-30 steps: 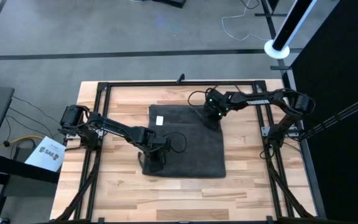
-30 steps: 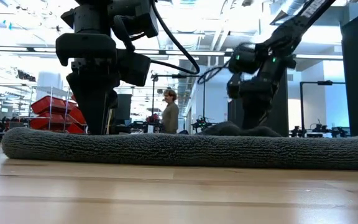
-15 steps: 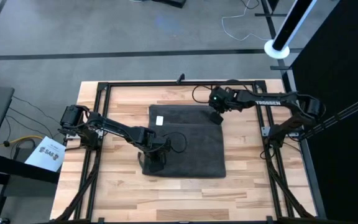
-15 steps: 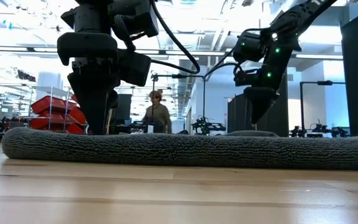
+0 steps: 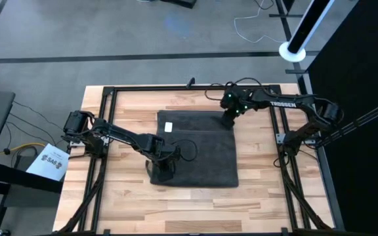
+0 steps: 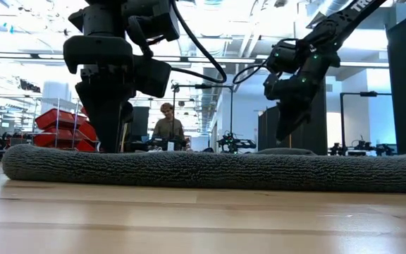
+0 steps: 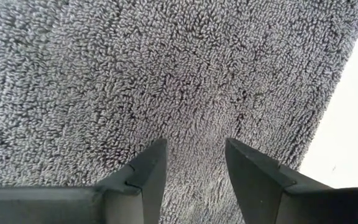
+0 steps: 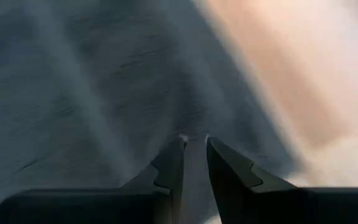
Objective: Roll towel
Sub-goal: Fold the gray towel
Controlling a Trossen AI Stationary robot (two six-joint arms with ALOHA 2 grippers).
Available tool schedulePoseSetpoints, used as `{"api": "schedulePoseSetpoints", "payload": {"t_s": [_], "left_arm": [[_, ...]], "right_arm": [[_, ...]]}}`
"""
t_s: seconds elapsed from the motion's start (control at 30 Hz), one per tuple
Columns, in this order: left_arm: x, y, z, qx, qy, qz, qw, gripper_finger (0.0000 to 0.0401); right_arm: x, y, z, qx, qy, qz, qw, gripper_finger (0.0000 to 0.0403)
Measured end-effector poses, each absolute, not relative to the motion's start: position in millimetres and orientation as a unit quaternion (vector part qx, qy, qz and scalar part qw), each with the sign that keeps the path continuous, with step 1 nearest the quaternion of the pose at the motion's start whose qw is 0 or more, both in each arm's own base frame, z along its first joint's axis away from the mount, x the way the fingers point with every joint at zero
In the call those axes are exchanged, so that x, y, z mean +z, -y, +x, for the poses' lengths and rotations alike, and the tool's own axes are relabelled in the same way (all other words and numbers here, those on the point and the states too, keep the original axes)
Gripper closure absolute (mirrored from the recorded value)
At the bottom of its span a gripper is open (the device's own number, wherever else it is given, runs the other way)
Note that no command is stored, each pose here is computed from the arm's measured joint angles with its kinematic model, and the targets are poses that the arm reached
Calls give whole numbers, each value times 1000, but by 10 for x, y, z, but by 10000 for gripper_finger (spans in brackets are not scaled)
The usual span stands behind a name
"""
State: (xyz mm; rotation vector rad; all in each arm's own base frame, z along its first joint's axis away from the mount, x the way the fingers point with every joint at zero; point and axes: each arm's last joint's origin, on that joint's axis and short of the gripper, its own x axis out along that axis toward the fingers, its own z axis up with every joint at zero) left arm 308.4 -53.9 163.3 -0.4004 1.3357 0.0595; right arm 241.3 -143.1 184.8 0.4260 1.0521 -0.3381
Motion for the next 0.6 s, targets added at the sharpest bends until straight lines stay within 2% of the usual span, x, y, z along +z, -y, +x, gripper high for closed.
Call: {"api": "schedulePoseSetpoints", "payload": {"t_s": [0.13,0.23,0.33,0.43,0.5,0.6], "left_arm": [[1633,539,3084,28,-615,-184,766,253],[1635,539,3085,28,-615,-184,766,253],[1634,540,3084,28,-615,-184,766,253],[1634,541,3082,30,-616,-185,765,253],[1634,541,3082,30,-616,-186,765,253],[1634,540,3083,31,-616,-186,765,253]], "right_arm": [[1729,1443,2439,-136,-511,219,820,392],[1574,1462,2470,-137,-534,225,804,399],[1449,1468,2455,-227,-581,179,761,402],[1496,1432,2413,-325,-604,96,721,403],[1611,1395,2406,-345,-590,63,727,403],[1849,1335,2415,-342,-545,41,764,403]]}}
